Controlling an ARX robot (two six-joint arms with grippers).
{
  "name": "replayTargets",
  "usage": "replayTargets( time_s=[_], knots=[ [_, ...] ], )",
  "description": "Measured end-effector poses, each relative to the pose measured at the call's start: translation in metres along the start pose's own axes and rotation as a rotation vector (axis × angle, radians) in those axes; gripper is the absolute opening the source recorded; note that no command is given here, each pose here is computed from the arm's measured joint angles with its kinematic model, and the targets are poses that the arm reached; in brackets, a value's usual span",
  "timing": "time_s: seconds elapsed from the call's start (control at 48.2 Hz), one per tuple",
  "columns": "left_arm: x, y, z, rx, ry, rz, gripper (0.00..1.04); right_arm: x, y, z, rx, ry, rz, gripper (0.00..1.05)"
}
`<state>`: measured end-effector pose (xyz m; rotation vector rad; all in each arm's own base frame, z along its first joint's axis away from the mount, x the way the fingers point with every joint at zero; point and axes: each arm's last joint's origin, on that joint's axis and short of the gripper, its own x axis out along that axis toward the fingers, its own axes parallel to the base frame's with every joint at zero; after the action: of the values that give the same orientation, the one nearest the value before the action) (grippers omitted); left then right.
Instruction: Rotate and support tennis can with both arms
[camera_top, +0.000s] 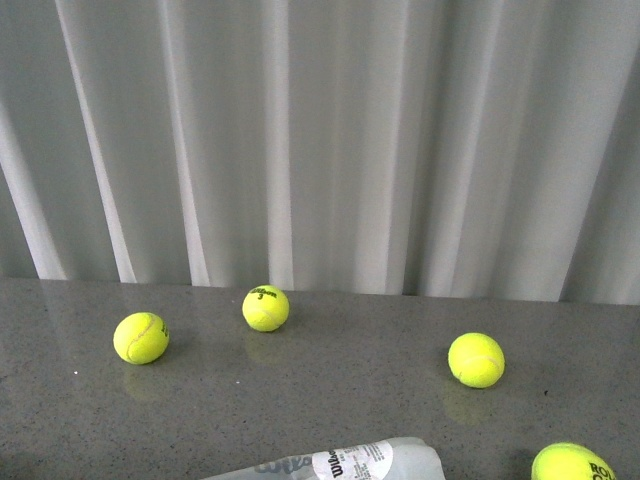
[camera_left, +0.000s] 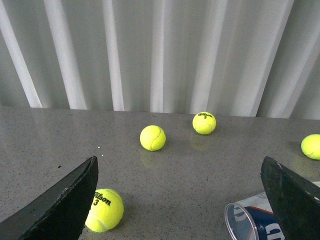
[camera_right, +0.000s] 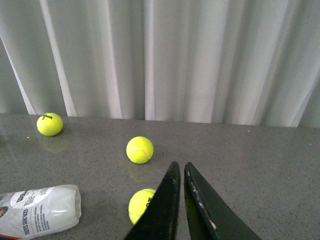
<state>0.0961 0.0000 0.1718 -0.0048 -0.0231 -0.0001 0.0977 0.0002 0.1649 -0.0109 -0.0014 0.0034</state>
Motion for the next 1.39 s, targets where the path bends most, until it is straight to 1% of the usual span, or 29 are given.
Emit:
replayTargets(
  time_s=[0.042, 0.166, 0.187, 0.27, 0.291, 0.353, 0.374, 0.394, 0.436, 0.457, 0.498, 0.54, 0.581, 0.623, 0.664, 0.706, 0.727, 0.789, 0.81, 0.872, 0.934, 1.038, 1.121, 1.225, 1.391],
  knots=[
    [0.0, 0.0, 0.0, 0.0, 0.0, 0.0, 0.98, 0.0, 0.0, 0.0, 0.0, 0.0, 0.0, 0.16],
    [0.0, 0.0, 0.0, 0.0, 0.0, 0.0, 0.98, 0.0, 0.0, 0.0, 0.0, 0.0, 0.0, 0.37],
    [0.0, 0.0, 0.0, 0.0, 0.0, 0.0, 0.98, 0.0, 0.0, 0.0, 0.0, 0.0, 0.0, 0.38],
    [0.0, 0.0, 0.0, 0.0, 0.0, 0.0, 0.98, 0.0, 0.0, 0.0, 0.0, 0.0, 0.0, 0.53],
    [0.0, 0.0, 0.0, 0.0, 0.0, 0.0, 0.98, 0.0, 0.0, 0.0, 0.0, 0.0, 0.0, 0.58],
    [0.0, 0.0, 0.0, -0.001, 0.0, 0.002, 0.98, 0.0, 0.0, 0.0, 0.0, 0.0, 0.0, 0.69],
    [0.001, 0.0, -0.001, -0.013, 0.035, 0.022, 0.98, 0.0, 0.0, 0.0, 0.0, 0.0, 0.0, 0.72],
    [0.001, 0.0, -0.001, -0.043, 0.099, 0.067, 0.98, 0.0, 0.0, 0.0, 0.0, 0.0, 0.0, 0.76],
    [0.004, -0.001, 0.002, -0.072, 0.255, 0.148, 0.98, 0.0, 0.0, 0.0, 0.0, 0.0, 0.0, 0.81],
    [0.006, -0.002, 0.004, -0.089, 0.286, 0.17, 0.98, 0.0, 0.0, 0.0, 0.0, 0.0, 0.0, 0.85],
    [0.018, -0.004, 0.014, -0.106, 0.363, 0.212, 0.98, 0.0, 0.0, 0.0, 0.0, 0.0, -0.001, 0.92],
    [0.041, -0.008, 0.034, -0.148, 0.389, 0.188, 0.98, 0.0, 0.0, 0.0, 0.001, -0.001, 0.002, 0.99],
    [0.077, -0.017, 0.056, -0.193, 0.402, 0.11, 0.98, 0.0, 0.0, 0.0, 0.0, 0.0, 0.001, 0.98],
    [0.107, -0.026, 0.067, -0.214, 0.445, 0.045, 0.98, 0.0, 0.0, 0.0, 0.001, 0.0, 0.0, 0.97],
    [0.137, -0.037, 0.068, -0.232, 0.514, -0.009, 0.98, 0.0, 0.0, 0.0, 0.001, 0.0, 0.0, 0.98],
    [0.164, -0.05, 0.059, -0.251, 0.615, -0.064, 0.98, 0.0, 0.0, 0.0, 0.001, 0.0, 0.0, 0.98],
    [0.177, -0.059, 0.048, -0.257, 0.682, -0.094, 0.98, 0.0, 0.0, 0.0, 0.001, 0.0, 0.0, 0.98],
    [0.195, -0.074, 0.02, -0.273, 0.817, -0.142, 0.98, 0.0, 0.0, 0.0, 0.001, 0.0, 0.0, 0.98],
    [0.197, -0.077, 0.015, -0.281, 0.839, -0.158, 0.98, 0.0, 0.0, 0.0, 0.001, 0.0, 0.0, 0.98],
    [0.201, -0.089, -0.01, -0.299, 0.939, -0.208, 0.98, 0.0, 0.0, 0.0, 0.001, 0.0, 0.0, 0.98],
    [0.2, -0.098, -0.025, -0.305, 0.988, -0.246, 0.98, 0.0, 0.0, 0.0, 0.001, 0.0, 0.0, 0.98],
    [0.195, -0.111, -0.046, -0.316, 1.009, -0.297, 0.98, 0.0, 0.0, 0.0, 0.001, 0.0, 0.0, 0.98],
    [0.193, -0.111, -0.063, -0.318, 1.022, -0.285, 0.98, 0.0, 0.0, 0.0, 0.001, 0.0, 0.0, 0.98],
    [0.192, -0.109, -0.073, -0.328, 1.04, -0.267, 0.98, 0.0, 0.0, 0.0, 0.001, 0.0, 0.0, 0.98],
    [0.192, -0.107, -0.08, -0.33, 1.036, -0.252, 0.98, 0.0, 0.0, 0.0, 0.001, 0.0, 0.0, 0.98]
  ],
)
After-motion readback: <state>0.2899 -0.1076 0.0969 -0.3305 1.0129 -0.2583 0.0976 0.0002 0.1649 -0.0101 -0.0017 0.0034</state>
